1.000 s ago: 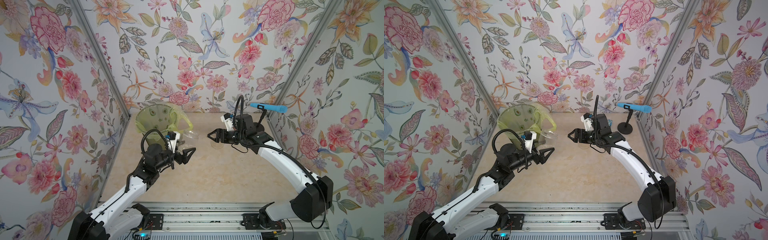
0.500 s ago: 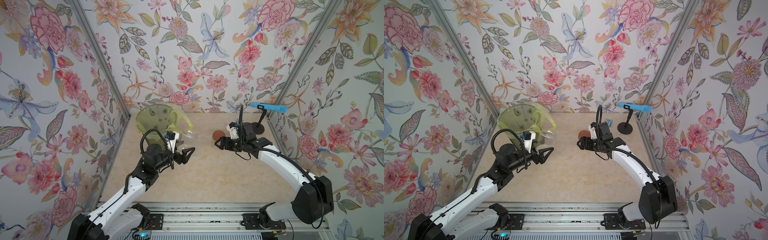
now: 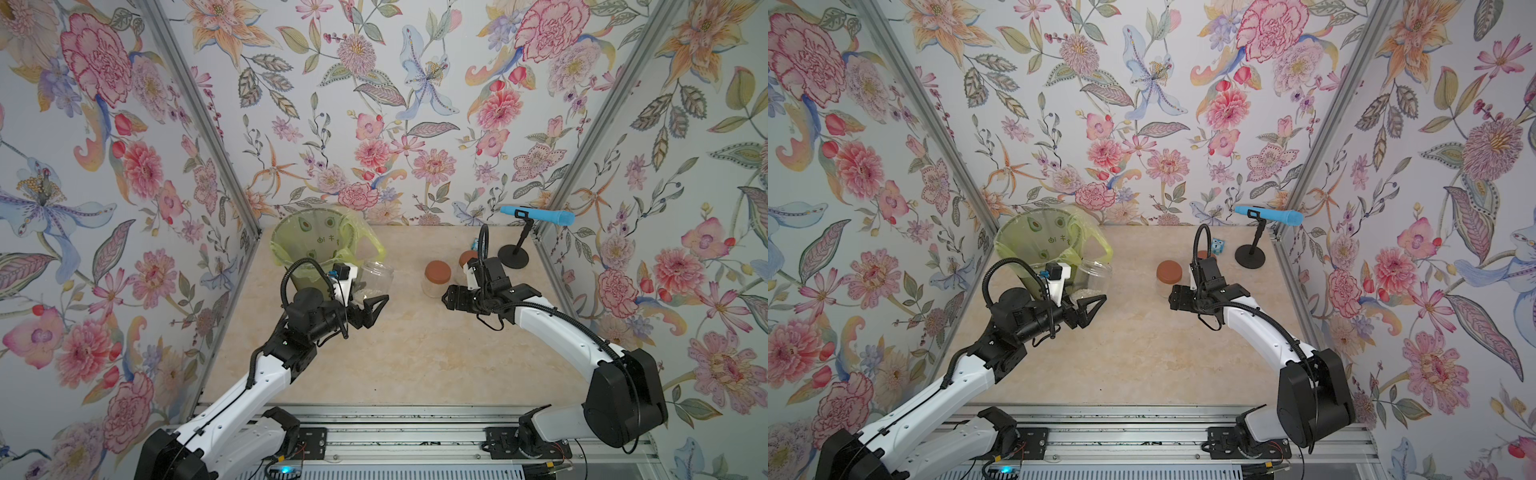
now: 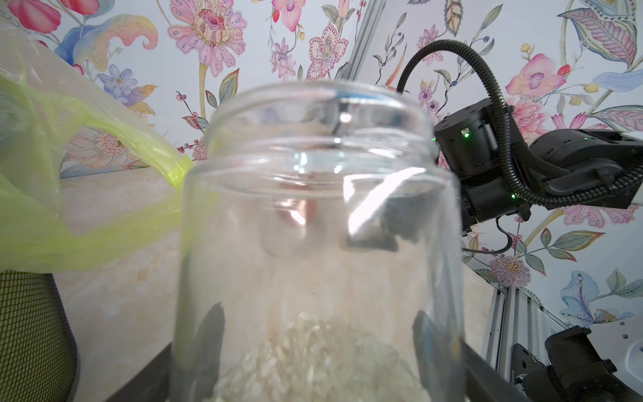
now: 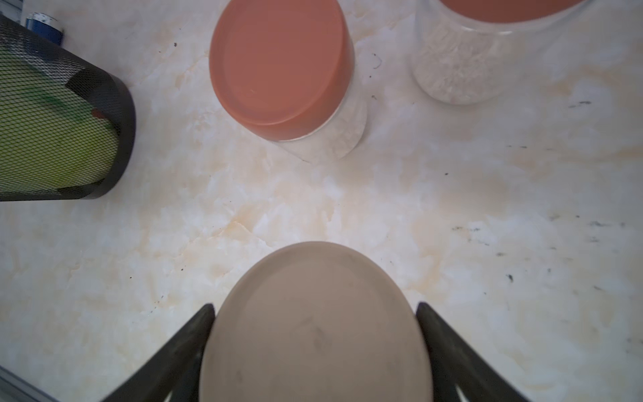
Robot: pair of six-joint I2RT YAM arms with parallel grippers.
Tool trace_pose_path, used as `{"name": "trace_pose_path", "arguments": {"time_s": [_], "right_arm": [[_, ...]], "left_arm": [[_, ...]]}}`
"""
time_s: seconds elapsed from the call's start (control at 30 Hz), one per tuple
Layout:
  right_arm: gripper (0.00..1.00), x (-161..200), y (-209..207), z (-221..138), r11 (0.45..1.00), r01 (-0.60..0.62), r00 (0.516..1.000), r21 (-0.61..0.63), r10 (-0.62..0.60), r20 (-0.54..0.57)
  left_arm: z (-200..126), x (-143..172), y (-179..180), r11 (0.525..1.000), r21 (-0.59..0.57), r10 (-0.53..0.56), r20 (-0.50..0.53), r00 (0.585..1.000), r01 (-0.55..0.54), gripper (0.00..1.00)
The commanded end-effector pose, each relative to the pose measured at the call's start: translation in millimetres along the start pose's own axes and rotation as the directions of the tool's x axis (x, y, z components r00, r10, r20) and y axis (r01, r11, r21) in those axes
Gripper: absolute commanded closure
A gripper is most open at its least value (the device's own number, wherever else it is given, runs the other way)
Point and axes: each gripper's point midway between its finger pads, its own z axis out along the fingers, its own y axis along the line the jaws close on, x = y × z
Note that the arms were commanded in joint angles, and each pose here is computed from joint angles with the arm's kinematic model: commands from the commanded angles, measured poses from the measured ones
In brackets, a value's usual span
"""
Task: Empty moldy rice from jars
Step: Place the lid at the center of the board.
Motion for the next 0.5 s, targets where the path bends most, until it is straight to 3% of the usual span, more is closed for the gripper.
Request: {"name": "trace_pose_path", "arguments": {"time_s": [0.0, 0.47], "right_arm": [[0.45, 8.9, -24.5, 10.6, 0.994, -0.021, 1.0, 0.104, 0.022, -0.012], [0.45, 27.5, -68.4, 45.8, 0.96, -0.071, 0.995, 0.271, 0.088, -0.052]], "left_arm": [[-9.5, -51.3, -13.3, 0.997, 0.015, 0.07, 0.14, 0.988, -0.072, 1.0], [-5.9, -54.9, -13.9, 0.996, 0.013, 0.083, 0.114, 0.99, -0.085, 1.0]]}}
